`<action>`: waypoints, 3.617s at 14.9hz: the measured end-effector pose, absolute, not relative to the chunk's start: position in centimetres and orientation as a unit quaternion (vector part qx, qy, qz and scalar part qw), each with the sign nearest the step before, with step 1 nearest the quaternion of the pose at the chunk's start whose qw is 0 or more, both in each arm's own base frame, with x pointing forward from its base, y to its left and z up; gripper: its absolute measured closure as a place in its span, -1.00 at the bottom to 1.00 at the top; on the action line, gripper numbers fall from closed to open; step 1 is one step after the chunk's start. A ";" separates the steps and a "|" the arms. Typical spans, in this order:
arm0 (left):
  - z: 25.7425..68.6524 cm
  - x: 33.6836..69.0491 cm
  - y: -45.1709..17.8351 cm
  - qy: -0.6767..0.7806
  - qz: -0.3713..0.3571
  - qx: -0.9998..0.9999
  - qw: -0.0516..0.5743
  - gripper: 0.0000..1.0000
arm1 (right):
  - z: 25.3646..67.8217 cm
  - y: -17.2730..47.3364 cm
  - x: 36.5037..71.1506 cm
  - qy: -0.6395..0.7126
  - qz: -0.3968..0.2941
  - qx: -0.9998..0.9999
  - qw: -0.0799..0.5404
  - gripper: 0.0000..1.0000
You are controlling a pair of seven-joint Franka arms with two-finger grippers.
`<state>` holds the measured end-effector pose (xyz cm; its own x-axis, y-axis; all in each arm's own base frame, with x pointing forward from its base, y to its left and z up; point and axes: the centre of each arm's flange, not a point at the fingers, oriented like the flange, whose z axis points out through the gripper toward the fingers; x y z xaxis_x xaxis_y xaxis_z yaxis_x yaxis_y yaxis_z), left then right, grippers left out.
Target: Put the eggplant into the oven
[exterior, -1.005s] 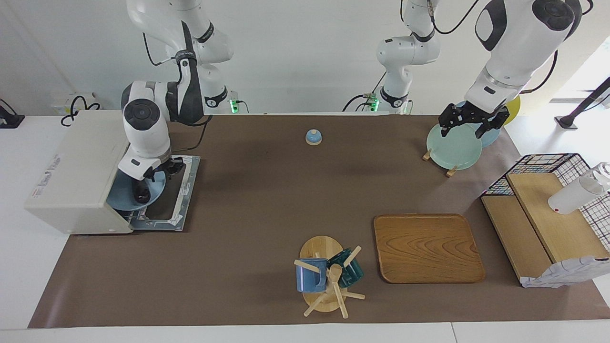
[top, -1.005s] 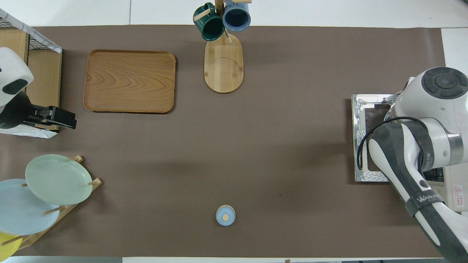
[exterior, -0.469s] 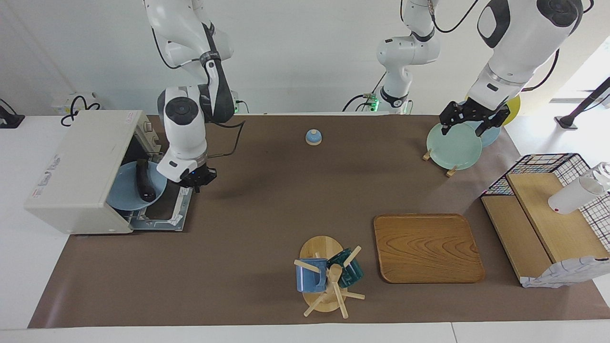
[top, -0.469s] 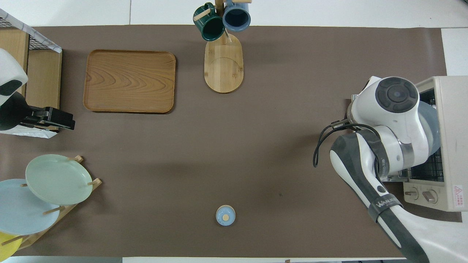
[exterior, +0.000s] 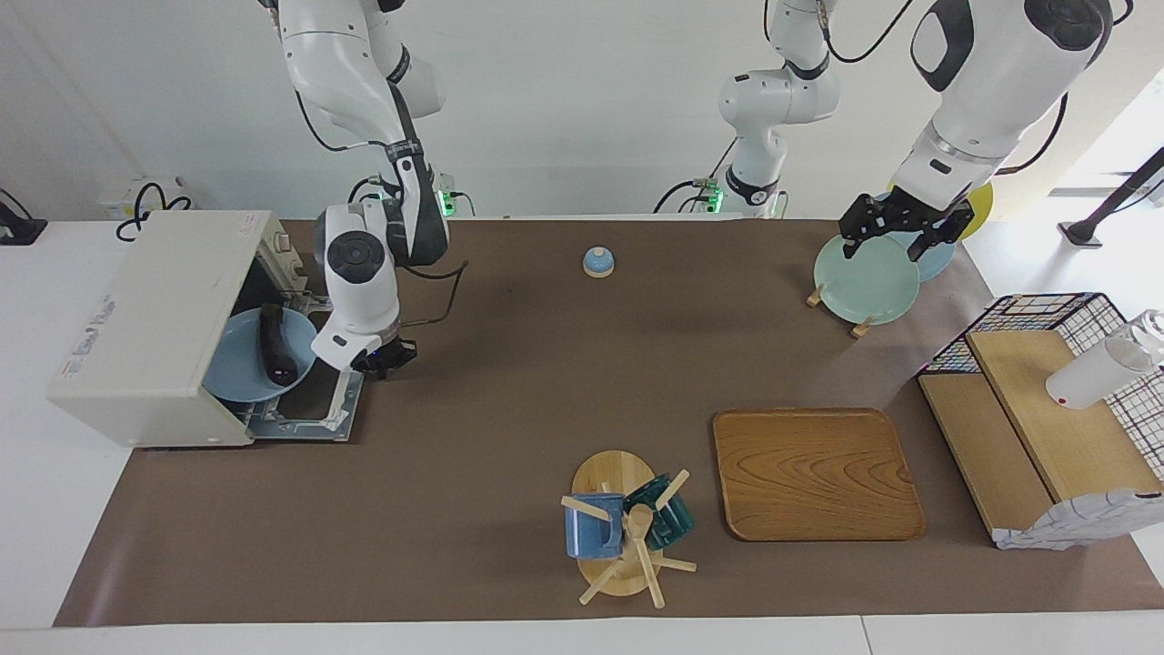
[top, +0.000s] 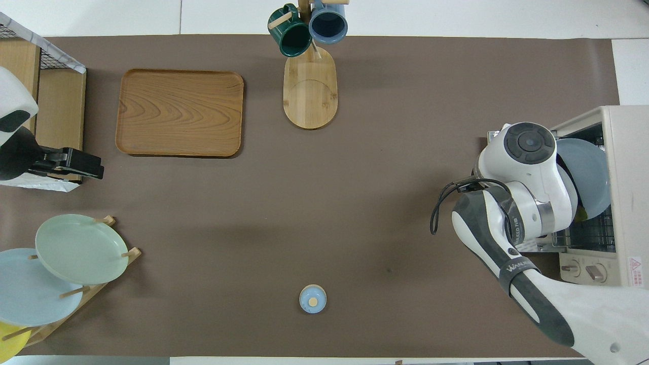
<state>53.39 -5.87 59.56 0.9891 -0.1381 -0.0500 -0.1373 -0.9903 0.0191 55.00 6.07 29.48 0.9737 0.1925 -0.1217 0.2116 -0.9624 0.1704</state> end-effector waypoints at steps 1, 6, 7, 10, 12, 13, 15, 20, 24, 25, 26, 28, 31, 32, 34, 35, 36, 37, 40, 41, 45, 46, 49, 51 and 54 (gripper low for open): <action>59.6 53.4 -5.9 -0.069 -0.026 0.997 0.008 -1.00 | 29.4 6.0 54.9 0.104 -0.054 0.989 0.094 0.98; 59.6 53.4 -5.9 -0.069 -0.026 0.997 0.008 -1.00 | 29.3 5.6 54.6 0.118 -0.070 0.984 0.117 0.98; 59.6 53.4 -5.9 -0.069 -0.026 0.997 0.008 -1.00 | 29.4 5.5 54.5 0.125 -0.072 0.981 0.127 0.98; 59.6 53.4 -5.9 -0.069 -0.026 0.997 0.008 -1.00 | 30.7 6.2 54.8 0.150 -0.084 0.974 0.145 0.98; 59.6 53.4 -5.9 -0.069 -0.026 0.997 0.008 -1.00 | 33.9 5.8 55.7 0.174 -0.101 0.968 0.149 0.98; 59.6 53.4 -5.9 -0.069 -0.026 0.997 0.008 -1.00 | 36.2 5.0 56.1 0.185 -0.106 0.966 0.148 0.98; 59.6 53.4 -5.9 -0.069 -0.026 0.997 0.008 -1.00 | 41.4 1.7 56.5 0.202 -0.112 0.962 0.143 0.98; 59.6 53.4 -5.9 -0.069 -0.026 0.997 0.008 -1.00 | 46.7 -8.4 55.7 0.203 -0.100 0.964 0.137 0.98; 59.6 53.4 -5.9 -0.069 -0.026 0.997 0.008 -1.00 | 48.1 -6.7 55.8 0.181 -0.069 0.979 0.066 0.49; 59.6 53.4 -5.9 -0.069 -0.026 0.997 0.008 -1.00 | 49.7 -6.1 55.7 0.170 -0.053 0.983 0.037 0.28; 59.6 53.4 -5.9 -0.069 -0.026 0.997 0.008 -1.00 | 51.8 -5.5 55.6 0.157 -0.038 0.987 0.017 0.07; 59.6 53.4 -5.9 -0.069 -0.026 0.997 0.008 -1.00 | 56.2 -4.4 54.9 0.117 -0.027 0.993 -0.002 -0.37; 59.6 53.4 -5.9 -0.069 -0.026 0.997 0.008 -1.00 | 58.6 -3.7 53.9 0.077 -0.040 0.996 -0.006 -0.96; 59.6 53.4 -5.9 -0.069 -0.026 0.997 0.008 -1.00 | 58.4 -3.7 53.8 0.073 -0.047 0.996 -0.006 -1.00; 59.6 53.4 -5.9 -0.069 -0.026 0.997 0.008 -1.00 | 57.8 -3.9 53.8 0.069 -0.058 0.996 -0.008 -1.00; 59.6 53.4 -5.9 -0.069 -0.026 0.997 0.008 -1.00 | 57.7 -3.9 53.8 0.069 -0.060 0.996 -0.008 -1.00; 59.6 53.4 -5.9 -0.069 -0.026 0.997 0.008 -1.00 | 57.5 -3.8 53.9 0.069 -0.063 0.996 -0.008 -1.00; 59.6 53.4 -5.9 -0.069 -0.026 0.997 0.008 -1.00 | 57.3 -3.5 54.0 0.072 -0.068 0.995 -0.008 -1.00; 59.6 53.4 -5.9 -0.069 -0.026 0.997 0.008 -1.00 | 57.6 -2.3 54.7 0.078 -0.068 0.995 -0.006 -1.00; 59.6 53.4 -5.9 -0.069 -0.026 0.997 0.008 -1.00 | 57.9 -2.1 54.7 0.075 -0.066 0.995 -0.005 -1.00; 59.6 53.4 -5.9 -0.069 -0.026 0.997 0.008 -1.00 | 58.8 -2.2 54.3 0.070 -0.062 0.996 -0.005 -1.00; 59.6 53.4 -5.9 -0.069 -0.026 0.997 0.008 -1.00 | 58.8 -2.3 54.2 0.069 -0.062 0.996 -0.005 -1.00; 59.6 53.4 -5.9 -0.069 -0.026 0.997 0.008 -1.00 | 58.9 -2.5 54.2 0.067 -0.061 0.996 -0.006 -1.00; 59.6 53.4 -5.9 -0.069 -0.026 0.997 0.008 -1.00 | 59.0 -2.5 54.1 0.067 -0.060 0.996 -0.006 -1.00; 59.6 53.4 -5.9 -0.069 -0.026 0.997 0.008 -1.00 | 59.1 -2.5 54.1 0.055 -0.059 0.997 -0.005 -1.00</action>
<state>53.39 -5.86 59.56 0.9892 -0.1380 -0.0500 -0.1372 -0.9904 0.0191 54.07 -2.53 59.09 0.9871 0.1092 -0.1171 0.1081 -0.9940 -0.0160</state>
